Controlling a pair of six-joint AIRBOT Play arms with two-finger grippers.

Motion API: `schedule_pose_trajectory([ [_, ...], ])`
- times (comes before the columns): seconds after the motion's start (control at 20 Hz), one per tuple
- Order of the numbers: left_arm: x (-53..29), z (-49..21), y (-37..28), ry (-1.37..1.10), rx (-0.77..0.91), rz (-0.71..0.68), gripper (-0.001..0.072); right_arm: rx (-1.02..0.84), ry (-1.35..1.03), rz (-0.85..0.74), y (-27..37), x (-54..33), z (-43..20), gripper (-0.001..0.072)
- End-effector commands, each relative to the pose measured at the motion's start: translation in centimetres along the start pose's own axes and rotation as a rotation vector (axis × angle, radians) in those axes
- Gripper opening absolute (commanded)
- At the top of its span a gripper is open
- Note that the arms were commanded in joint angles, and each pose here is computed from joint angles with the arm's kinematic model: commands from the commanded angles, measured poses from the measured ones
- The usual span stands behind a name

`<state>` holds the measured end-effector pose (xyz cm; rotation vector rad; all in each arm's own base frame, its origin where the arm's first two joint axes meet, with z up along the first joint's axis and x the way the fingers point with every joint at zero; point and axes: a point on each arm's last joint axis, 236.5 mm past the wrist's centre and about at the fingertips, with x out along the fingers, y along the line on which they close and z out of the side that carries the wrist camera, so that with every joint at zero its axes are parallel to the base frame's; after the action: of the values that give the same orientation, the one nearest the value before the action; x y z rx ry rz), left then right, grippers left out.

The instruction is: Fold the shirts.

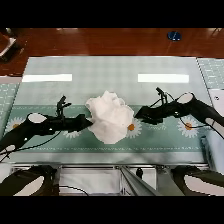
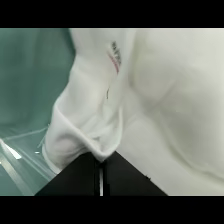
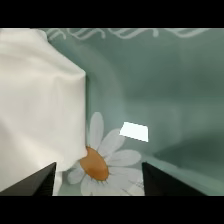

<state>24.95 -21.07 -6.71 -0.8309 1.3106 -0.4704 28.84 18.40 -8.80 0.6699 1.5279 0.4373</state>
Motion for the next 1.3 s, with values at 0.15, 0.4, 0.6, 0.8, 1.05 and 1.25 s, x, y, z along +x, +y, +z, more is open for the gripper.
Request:
schedule_pose_trajectory([
  [0.15, -0.2, 1.0, -1.4, -0.012, 0.041, -0.022, 0.0022, -0.037, 0.138, 0.028, 2.1, 2.9, 1.5, 0.0612],
  [0.4, -0.3, 1.2, -1.8, -0.013, 0.060, -0.029, 0.0022, -0.135, 0.188, 0.074, 4.8, 4.0, 2.4, 0.0060],
  [0.6, -4.2, 5.5, -7.3, -0.112, 0.203, -0.128, 0.0021, -0.362, 0.109, 0.077, 9.8, -2.3, 5.5, 0.0022],
  [0.8, -18.8, 14.2, -19.7, -0.525, 0.437, -0.251, 0.0021, -0.612, -0.407, 0.043, 20.5, -19.5, 12.2, 0.0021],
  [1.05, -40.4, 11.3, -36.1, -1.020, 0.833, -0.345, 0.0021, -0.945, -1.012, -0.042, 32.5, -42.5, 5.0, 0.0021],
  [1.25, -49.3, 3.4, -41.8, -1.264, 1.043, -0.270, 0.0021, -1.030, -1.330, -0.167, 33.3, -52.2, -5.3, 0.0021],
])
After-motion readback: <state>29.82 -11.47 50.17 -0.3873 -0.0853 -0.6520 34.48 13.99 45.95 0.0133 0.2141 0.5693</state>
